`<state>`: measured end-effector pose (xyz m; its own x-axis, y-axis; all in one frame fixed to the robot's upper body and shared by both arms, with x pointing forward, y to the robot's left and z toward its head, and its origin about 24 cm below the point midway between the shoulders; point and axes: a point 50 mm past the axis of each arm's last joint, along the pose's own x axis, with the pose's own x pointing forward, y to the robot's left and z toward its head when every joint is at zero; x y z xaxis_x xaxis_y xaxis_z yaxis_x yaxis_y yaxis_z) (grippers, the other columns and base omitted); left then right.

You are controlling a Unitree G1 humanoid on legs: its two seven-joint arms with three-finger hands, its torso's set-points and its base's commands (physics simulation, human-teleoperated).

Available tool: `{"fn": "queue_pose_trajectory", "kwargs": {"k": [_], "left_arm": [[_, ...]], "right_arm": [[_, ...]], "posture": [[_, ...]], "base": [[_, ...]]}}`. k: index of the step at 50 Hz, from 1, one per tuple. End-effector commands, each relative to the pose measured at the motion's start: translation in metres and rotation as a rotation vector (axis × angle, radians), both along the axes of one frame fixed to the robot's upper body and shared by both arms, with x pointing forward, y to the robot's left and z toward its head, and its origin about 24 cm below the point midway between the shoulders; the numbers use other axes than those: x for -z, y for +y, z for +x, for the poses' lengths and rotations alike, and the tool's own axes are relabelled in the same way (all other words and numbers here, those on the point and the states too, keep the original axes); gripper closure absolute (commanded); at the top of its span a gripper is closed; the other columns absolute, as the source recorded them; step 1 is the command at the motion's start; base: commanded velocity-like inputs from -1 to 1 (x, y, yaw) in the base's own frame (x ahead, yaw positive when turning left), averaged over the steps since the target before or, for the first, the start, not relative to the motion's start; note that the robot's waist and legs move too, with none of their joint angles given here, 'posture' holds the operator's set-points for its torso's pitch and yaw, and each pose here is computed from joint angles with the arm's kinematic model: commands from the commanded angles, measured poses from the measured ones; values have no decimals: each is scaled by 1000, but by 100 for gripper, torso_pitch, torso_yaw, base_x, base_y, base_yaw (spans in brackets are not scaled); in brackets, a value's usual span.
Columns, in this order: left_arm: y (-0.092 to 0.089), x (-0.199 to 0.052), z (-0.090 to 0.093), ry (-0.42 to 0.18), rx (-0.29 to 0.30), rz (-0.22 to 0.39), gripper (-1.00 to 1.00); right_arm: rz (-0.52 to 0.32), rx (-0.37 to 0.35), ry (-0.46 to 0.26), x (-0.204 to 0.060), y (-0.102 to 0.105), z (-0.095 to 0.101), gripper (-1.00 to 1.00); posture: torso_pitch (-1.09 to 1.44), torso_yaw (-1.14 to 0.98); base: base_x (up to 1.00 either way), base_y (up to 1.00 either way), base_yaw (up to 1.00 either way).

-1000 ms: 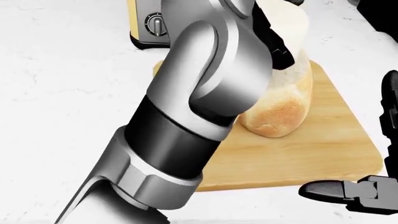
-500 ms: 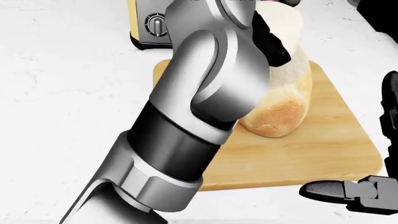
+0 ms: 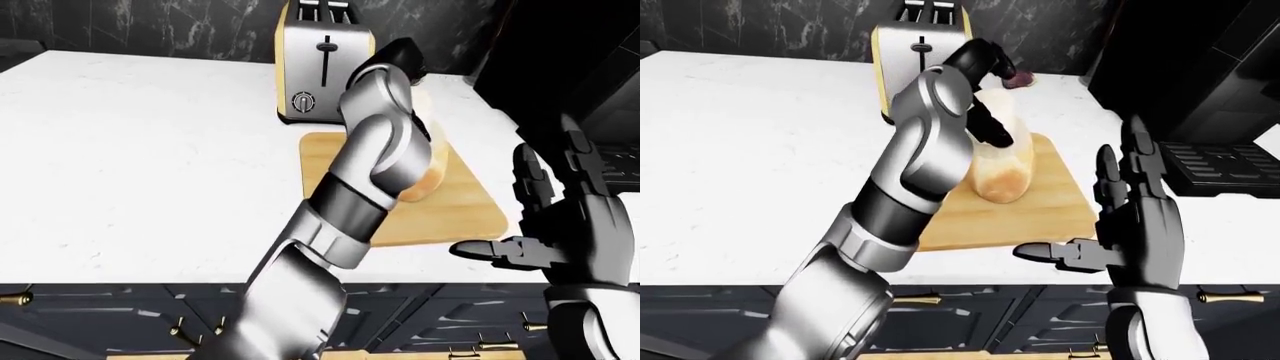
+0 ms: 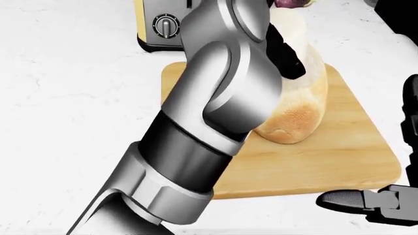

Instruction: Pick up the wedge of cheese and place it on the slice of bread to prepare a simple cheese on bread dish.

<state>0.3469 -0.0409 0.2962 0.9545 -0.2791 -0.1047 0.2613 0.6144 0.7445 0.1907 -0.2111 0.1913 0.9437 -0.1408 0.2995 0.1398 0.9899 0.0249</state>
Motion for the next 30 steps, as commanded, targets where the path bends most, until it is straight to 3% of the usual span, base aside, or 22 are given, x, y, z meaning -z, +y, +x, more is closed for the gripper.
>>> {"fn": "queue_pose_trajectory", "kwargs": {"k": [1,7,8,9,10,17,30], "left_arm": [[-3,-22,-9,-98,18,-8,-47],[-1,-25,-10,-101,18,-16,-63],[-1,-25,-10,-99,18,-18,-71],[0,-26,-10,-103,17,-18,-98],[0,-26,-12,-101,19,-19,-100],[11,-33,-20,-117,13,-31,-100],[42,-66,-60,-190,-1,-94,-100]], "right_arm": [[-24,3,-71,-11,1,-5,-100],[-24,4,-68,-9,0,-5,-100],[-24,3,-68,-9,1,-5,-100],[-23,5,-68,-9,0,-5,-100],[-23,4,-70,-10,1,-6,-100],[-24,4,-69,-10,2,-6,-100],[-32,1,-67,-12,5,-5,-100]], "posture": [[0,0],[0,0],[0,0],[0,0],[0,0],[0,0],[0,0]], "base": [[0,0,0],[0,0,0],[0,0,0],[0,0,0],[0,0,0],[0,0,0],[0,0,0]]}}
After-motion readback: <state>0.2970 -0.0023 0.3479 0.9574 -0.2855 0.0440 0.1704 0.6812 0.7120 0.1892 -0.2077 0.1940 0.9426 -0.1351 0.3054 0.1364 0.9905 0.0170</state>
